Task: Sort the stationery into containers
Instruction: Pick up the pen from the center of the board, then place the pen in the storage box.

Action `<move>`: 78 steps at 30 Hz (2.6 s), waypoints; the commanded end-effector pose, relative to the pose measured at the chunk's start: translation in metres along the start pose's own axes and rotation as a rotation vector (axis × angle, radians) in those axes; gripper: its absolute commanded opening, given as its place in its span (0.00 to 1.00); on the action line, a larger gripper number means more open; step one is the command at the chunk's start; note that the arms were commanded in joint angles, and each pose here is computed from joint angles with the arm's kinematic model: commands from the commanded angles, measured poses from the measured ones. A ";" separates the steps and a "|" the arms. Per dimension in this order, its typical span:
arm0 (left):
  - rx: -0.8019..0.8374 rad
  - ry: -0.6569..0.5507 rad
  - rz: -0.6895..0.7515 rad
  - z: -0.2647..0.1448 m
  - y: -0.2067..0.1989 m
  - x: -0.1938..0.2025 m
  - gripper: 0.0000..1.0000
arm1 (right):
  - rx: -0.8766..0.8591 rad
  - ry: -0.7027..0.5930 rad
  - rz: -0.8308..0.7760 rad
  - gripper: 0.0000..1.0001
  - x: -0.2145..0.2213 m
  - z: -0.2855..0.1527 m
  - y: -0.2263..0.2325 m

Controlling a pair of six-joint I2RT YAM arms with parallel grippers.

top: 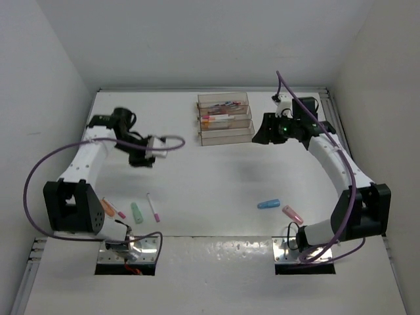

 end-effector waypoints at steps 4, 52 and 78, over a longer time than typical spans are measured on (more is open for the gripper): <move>0.267 0.101 0.390 0.019 -0.102 0.038 0.49 | -0.054 -0.032 -0.061 0.49 -0.018 0.006 0.013; 0.201 0.010 0.295 0.129 -0.062 -0.002 0.00 | -0.059 -0.032 -0.102 0.46 -0.006 -0.005 0.009; 0.232 -1.092 -0.739 -0.006 0.093 -0.245 0.00 | -0.566 -0.463 -0.092 0.62 -0.150 -0.033 0.150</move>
Point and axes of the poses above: each gripper's point midway between its finger pads, its own z axis out along the fingers, its own y axis along the line the jaws close on, x = y × z, the point moved 4 cm from there along -z, back along the fingers, and after that the axes turned 2 degrees about -z, right-handed, at the moved point
